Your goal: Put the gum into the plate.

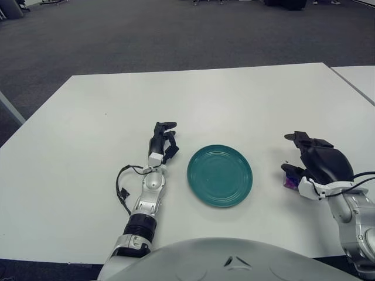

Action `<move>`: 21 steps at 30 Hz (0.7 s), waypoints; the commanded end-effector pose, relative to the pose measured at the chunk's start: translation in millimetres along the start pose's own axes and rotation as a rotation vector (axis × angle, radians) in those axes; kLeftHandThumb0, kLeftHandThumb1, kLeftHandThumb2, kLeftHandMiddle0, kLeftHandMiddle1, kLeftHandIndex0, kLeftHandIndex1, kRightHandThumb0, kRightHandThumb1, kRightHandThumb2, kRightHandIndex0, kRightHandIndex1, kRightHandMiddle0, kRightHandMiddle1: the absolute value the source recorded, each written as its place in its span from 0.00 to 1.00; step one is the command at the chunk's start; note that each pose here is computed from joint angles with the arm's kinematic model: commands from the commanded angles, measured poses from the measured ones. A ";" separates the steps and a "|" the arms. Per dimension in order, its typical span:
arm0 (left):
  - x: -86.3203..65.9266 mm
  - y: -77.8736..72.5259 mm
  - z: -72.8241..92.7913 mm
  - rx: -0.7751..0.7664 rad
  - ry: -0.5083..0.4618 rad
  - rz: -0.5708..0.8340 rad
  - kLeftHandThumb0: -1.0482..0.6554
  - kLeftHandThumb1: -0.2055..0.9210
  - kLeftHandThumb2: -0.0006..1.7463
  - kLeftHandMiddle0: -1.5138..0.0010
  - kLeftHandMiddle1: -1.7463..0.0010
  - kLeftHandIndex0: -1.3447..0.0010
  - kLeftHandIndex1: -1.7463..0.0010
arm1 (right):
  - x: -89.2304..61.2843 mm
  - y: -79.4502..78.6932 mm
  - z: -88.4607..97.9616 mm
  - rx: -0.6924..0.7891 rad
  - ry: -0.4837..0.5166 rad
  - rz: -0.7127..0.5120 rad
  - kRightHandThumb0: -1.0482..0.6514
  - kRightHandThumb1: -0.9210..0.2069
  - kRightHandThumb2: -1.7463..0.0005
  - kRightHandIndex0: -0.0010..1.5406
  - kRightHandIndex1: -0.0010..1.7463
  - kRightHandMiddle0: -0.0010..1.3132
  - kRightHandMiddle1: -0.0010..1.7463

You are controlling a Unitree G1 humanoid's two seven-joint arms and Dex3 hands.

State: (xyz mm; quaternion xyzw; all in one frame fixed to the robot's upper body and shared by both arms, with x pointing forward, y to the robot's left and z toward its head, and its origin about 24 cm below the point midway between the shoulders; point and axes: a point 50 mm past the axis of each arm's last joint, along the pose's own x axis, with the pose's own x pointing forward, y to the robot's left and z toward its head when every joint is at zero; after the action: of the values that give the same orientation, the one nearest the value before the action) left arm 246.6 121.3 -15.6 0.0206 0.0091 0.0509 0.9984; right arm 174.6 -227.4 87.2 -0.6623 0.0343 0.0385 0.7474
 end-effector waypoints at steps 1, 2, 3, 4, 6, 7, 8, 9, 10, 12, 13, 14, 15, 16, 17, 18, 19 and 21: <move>-8.5 8.7 -16.6 0.023 0.094 0.012 0.21 1.00 0.54 0.82 0.37 0.83 0.30 | -1.3 1.2 -0.2 -0.005 0.008 -0.022 0.16 0.00 0.70 0.21 0.06 0.00 0.41; -8.4 9.3 -16.5 0.023 0.095 0.013 0.21 1.00 0.54 0.82 0.37 0.83 0.30 | -1.8 2.5 -0.4 -0.004 0.012 -0.020 0.15 0.00 0.70 0.22 0.06 0.00 0.42; -8.4 10.0 -16.4 0.022 0.095 0.014 0.20 1.00 0.54 0.82 0.38 0.83 0.30 | -2.2 5.0 -1.7 -0.001 0.019 -0.020 0.15 0.00 0.70 0.22 0.06 0.00 0.42; -8.4 10.4 -16.3 0.022 0.095 0.015 0.20 1.00 0.54 0.82 0.38 0.83 0.30 | -2.5 6.7 -2.6 0.001 0.025 -0.020 0.15 0.00 0.70 0.23 0.06 0.00 0.42; -9.0 10.6 -15.3 0.021 0.090 0.017 0.19 1.00 0.55 0.82 0.38 0.83 0.30 | -3.1 9.6 -4.2 0.006 0.035 -0.022 0.14 0.00 0.70 0.24 0.06 0.00 0.43; -9.3 10.8 -14.4 0.022 0.085 0.018 0.19 1.00 0.55 0.81 0.39 0.83 0.29 | -3.6 11.6 -5.1 0.012 0.040 -0.022 0.14 0.00 0.70 0.24 0.06 0.00 0.43; -9.5 11.0 -13.7 0.023 0.082 0.018 0.19 1.00 0.55 0.81 0.39 0.83 0.29 | -3.9 13.0 -5.7 0.015 0.044 -0.022 0.13 0.00 0.70 0.24 0.06 0.00 0.43; -9.5 11.5 -13.3 0.024 0.080 0.018 0.19 1.00 0.55 0.80 0.39 0.83 0.29 | -4.1 13.8 -5.8 0.018 0.045 -0.023 0.13 0.00 0.70 0.24 0.06 0.00 0.43; -9.6 11.9 -13.1 0.025 0.080 0.018 0.19 1.00 0.55 0.80 0.39 0.83 0.29 | -4.3 14.3 -5.6 0.019 0.046 -0.023 0.13 0.00 0.70 0.25 0.06 0.00 0.44; -10.0 12.7 -12.3 0.025 0.076 0.015 0.19 1.00 0.56 0.80 0.39 0.83 0.29 | -5.5 18.9 -7.6 0.027 0.055 -0.017 0.13 0.00 0.70 0.25 0.06 0.00 0.44; -10.1 13.1 -11.9 0.025 0.074 0.012 0.19 1.00 0.56 0.79 0.39 0.82 0.29 | -6.2 20.9 -8.4 0.031 0.060 -0.015 0.13 0.00 0.70 0.25 0.06 0.00 0.44; -10.3 13.3 -11.7 0.025 0.073 0.011 0.19 1.00 0.56 0.79 0.39 0.82 0.29 | -6.7 22.2 -8.9 0.034 0.063 -0.014 0.13 0.00 0.70 0.25 0.06 0.00 0.44; -10.6 13.7 -11.3 0.020 0.073 0.008 0.19 1.00 0.56 0.79 0.40 0.82 0.29 | -7.6 24.0 -10.0 0.037 0.069 -0.013 0.13 0.00 0.70 0.25 0.06 0.00 0.44; -10.8 14.2 -11.1 0.017 0.073 0.005 0.19 1.00 0.57 0.79 0.40 0.82 0.29 | -8.2 25.3 -10.5 0.039 0.073 -0.012 0.12 0.00 0.70 0.25 0.06 0.00 0.44; -11.1 14.8 -10.9 0.013 0.074 0.003 0.20 1.00 0.57 0.79 0.40 0.82 0.29 | -8.9 26.5 -11.2 0.040 0.077 -0.012 0.12 0.00 0.70 0.25 0.06 0.00 0.44; -11.2 15.3 -10.7 0.011 0.074 0.001 0.20 1.00 0.57 0.79 0.40 0.82 0.30 | -9.4 27.2 -11.6 0.041 0.079 -0.012 0.12 0.00 0.70 0.25 0.06 0.00 0.44; -11.4 16.0 -10.7 0.008 0.075 -0.001 0.20 1.00 0.57 0.79 0.40 0.82 0.30 | -10.4 28.0 -12.1 0.042 0.083 -0.014 0.12 0.00 0.70 0.25 0.06 0.00 0.44; -11.7 17.7 -10.4 0.008 0.073 -0.003 0.20 1.00 0.57 0.79 0.40 0.81 0.30 | -14.6 29.6 -14.2 0.044 0.095 -0.016 0.12 0.00 0.69 0.26 0.06 0.00 0.45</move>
State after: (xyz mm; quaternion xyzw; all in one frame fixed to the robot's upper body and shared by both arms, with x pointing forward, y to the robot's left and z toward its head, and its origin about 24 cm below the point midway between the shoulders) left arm 241.3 129.8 -13.5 0.0176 0.0116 0.0466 0.9987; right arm 164.8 -236.3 63.6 -0.6566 0.0546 0.0112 0.7522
